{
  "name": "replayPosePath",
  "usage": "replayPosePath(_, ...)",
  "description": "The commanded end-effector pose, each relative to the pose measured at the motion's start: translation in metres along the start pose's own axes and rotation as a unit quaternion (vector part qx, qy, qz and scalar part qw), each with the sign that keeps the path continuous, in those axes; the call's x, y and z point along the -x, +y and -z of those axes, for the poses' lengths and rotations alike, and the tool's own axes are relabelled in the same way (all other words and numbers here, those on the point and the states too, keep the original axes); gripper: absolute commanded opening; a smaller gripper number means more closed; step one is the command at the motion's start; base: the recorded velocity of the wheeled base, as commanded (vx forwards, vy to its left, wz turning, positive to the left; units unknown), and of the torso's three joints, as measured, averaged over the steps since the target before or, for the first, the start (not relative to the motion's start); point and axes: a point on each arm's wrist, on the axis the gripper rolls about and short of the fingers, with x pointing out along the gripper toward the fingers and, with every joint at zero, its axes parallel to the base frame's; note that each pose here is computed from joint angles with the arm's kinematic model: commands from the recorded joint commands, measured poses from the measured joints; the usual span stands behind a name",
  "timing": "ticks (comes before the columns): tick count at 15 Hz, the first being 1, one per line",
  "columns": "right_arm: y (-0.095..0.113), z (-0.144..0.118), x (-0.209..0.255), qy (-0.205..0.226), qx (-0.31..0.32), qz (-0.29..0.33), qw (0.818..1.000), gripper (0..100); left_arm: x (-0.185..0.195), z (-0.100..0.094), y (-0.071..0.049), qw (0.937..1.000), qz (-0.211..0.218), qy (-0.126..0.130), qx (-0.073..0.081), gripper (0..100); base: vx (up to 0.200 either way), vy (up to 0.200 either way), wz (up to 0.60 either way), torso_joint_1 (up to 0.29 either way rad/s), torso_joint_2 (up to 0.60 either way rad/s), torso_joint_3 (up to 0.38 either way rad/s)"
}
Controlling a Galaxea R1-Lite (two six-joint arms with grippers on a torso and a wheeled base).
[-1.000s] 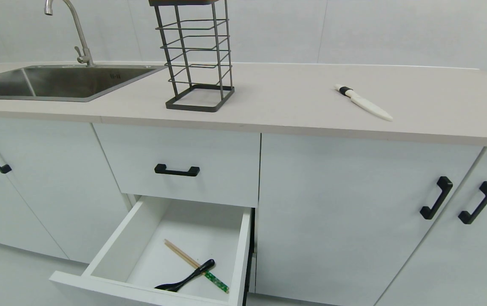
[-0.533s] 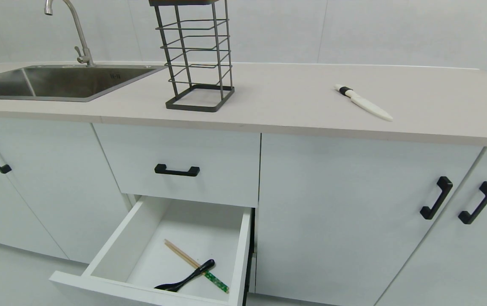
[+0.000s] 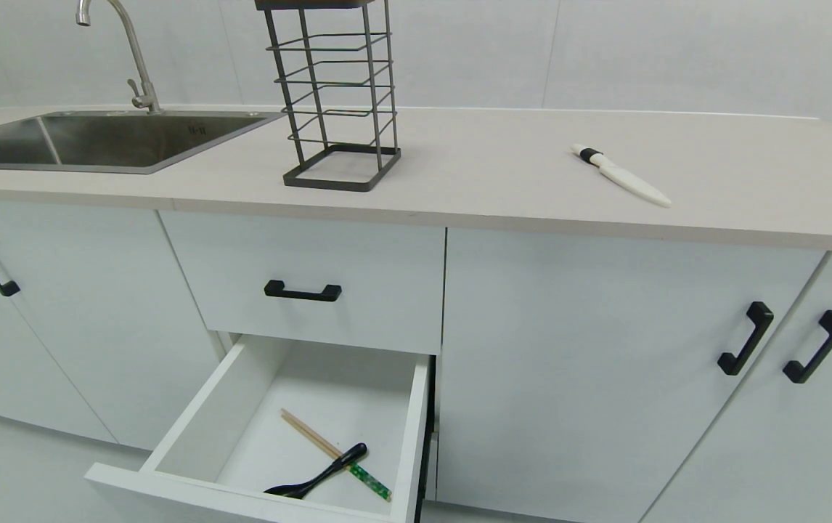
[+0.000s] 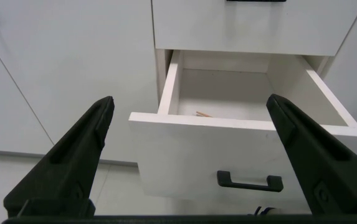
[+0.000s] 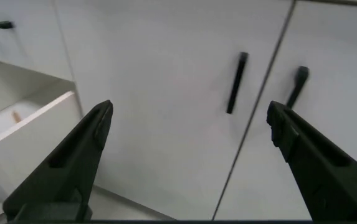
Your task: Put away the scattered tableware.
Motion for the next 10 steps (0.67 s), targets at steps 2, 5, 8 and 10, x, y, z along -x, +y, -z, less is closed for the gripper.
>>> replayPosePath(2, 0.002, 0.007, 0.013, -0.020, 0.003, 0.047, 0.999, 100, 0.000, 0.000, 0.000, 1.0000, 0.000, 0.001, 0.002, 100, 0.000, 0.000, 0.00, 0.000, 0.00, 0.000)
replayPosePath(5, 0.004, 0.026, 0.016, -0.014, 0.004, 0.057, 0.998, 100, 0.000, 0.000, 0.000, 1.0000, -0.001, 0.001, 0.002, 100, 0.000, 0.000, 0.00, 0.000, 0.00, 0.000)
replayPosePath(8, 0.007, 0.049, 0.018, 0.003, 0.005, 0.063, 0.998, 100, 0.000, 0.000, 0.000, 1.0000, 0.000, 0.001, 0.001, 100, 0.000, 0.000, 0.00, 0.000, 0.00, 0.000)
replayPosePath(10, 0.007, 0.054, 0.018, 0.025, 0.000, 0.060, 0.998, 100, 0.000, 0.000, 0.000, 1.0000, 0.000, 0.001, 0.000, 100, 0.000, 0.000, 0.00, 0.000, 0.00, 0.000)
